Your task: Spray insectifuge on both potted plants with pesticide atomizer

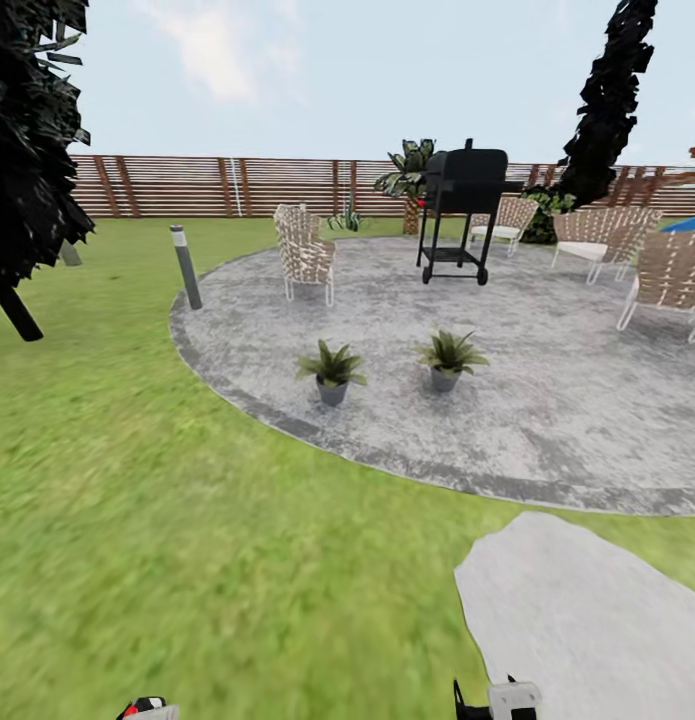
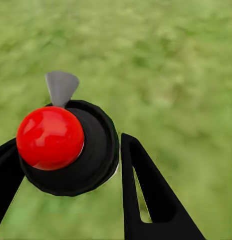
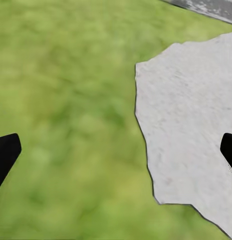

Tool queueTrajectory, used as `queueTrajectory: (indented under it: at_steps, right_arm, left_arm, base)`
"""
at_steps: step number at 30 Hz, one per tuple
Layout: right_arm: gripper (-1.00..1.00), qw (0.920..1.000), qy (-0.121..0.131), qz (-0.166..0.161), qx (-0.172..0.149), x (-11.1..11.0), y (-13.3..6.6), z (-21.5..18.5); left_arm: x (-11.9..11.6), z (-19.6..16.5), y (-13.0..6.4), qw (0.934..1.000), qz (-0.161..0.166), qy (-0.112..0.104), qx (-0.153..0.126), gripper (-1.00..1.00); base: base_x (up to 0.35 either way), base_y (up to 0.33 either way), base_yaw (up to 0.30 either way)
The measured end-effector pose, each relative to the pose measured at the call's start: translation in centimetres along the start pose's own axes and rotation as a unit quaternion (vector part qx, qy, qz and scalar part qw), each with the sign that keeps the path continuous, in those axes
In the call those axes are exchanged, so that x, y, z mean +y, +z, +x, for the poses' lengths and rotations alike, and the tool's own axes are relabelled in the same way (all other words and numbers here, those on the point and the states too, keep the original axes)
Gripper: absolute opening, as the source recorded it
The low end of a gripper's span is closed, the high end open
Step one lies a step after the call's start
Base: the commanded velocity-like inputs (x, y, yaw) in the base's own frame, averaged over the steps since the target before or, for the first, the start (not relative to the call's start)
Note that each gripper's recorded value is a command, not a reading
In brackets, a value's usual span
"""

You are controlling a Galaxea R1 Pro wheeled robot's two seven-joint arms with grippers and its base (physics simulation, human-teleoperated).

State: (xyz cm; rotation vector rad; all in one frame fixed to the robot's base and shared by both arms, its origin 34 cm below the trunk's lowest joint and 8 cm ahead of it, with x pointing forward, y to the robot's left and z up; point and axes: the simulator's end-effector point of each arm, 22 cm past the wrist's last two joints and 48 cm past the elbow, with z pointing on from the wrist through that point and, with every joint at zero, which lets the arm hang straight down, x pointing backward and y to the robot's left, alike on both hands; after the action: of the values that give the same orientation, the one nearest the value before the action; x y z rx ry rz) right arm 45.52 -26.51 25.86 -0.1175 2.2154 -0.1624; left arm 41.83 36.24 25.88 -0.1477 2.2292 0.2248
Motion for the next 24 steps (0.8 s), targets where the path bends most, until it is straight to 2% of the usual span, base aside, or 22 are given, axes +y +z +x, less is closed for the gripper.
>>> queueTrajectory:
  at_steps: [24]
  right_arm:
    - [1.00, 1.0000, 0.000, 0.000, 0.000, -0.01, 0.00, 0.00]
  left_arm:
    - [-0.04, 0.00, 0.00, 1.0000, 0.001, 0.001, 0.000, -1.00]
  base:
    - [0.339, 0.000, 0.003]
